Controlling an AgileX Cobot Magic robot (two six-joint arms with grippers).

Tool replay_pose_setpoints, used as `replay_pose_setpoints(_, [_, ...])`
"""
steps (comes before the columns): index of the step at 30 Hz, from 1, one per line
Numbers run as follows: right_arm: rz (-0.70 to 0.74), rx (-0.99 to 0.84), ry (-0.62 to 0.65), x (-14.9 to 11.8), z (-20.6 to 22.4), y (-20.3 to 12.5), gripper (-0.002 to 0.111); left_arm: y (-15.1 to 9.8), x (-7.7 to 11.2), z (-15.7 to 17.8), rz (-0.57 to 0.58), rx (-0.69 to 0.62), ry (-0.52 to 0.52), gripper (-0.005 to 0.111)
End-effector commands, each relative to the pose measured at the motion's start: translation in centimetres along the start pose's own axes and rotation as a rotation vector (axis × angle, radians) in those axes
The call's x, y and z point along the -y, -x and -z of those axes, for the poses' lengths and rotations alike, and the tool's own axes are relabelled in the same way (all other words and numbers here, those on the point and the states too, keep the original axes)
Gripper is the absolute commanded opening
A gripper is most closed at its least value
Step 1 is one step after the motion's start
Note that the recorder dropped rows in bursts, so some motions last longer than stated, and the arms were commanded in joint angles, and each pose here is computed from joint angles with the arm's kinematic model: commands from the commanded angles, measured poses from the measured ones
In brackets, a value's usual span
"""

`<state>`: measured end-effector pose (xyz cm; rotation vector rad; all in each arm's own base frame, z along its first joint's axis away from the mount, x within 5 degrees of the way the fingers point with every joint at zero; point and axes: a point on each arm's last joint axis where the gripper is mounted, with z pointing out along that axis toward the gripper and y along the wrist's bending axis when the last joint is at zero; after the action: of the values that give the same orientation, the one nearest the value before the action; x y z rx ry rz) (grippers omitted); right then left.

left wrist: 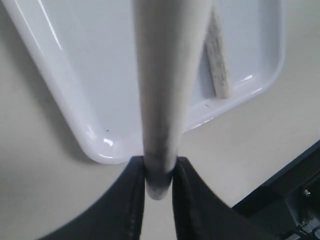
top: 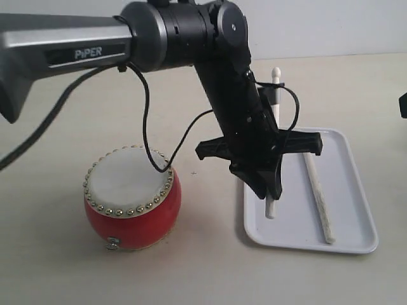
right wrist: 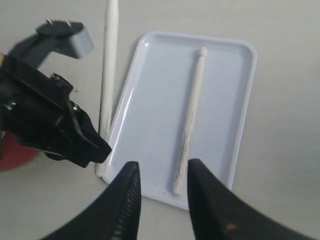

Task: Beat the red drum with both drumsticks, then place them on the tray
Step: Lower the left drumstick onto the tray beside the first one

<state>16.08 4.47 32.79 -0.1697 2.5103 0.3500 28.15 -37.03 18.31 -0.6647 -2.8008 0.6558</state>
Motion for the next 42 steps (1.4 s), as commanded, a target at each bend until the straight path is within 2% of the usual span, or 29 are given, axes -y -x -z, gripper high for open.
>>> replay_pose_setpoints(1, [0.015, 0.061, -0.011, 0.0, 1.2, -0.2, 0.032, 0.4, 0.4, -0.8, -0.006, -0.014, -0.024, 0.000])
replay_pose_setpoints(8, [0.010, 0.083, -0.024, 0.0, 1.7, -0.4, 0.032, 1.4, 0.9, -2.2, -0.004, -0.032, -0.117, 0.000])
replay_pose_setpoints(20, [0.012, 0.089, -0.028, 0.0, 1.8, -0.4, 0.032, 2.0, -0.1, -4.4, 0.003, -0.068, -0.114, 0.000])
replay_pose_setpoints(34, [0.021, 0.130, -0.040, 0.1, 1.8, 0.0, 0.032, 2.0, -0.4, -4.6, -0.002, -0.067, -0.085, 0.000])
replay_pose_setpoints(36, [0.021, 0.132, -0.040, 0.1, 1.8, 0.0, 0.032, 2.0, -0.4, -4.6, -0.002, -0.067, -0.085, 0.004])
replay_pose_setpoints(42, [0.021, 0.136, -0.040, 0.1, 1.8, 0.0, 0.032, 2.1, -0.5, -4.6, -0.002, -0.067, -0.081, 0.036])
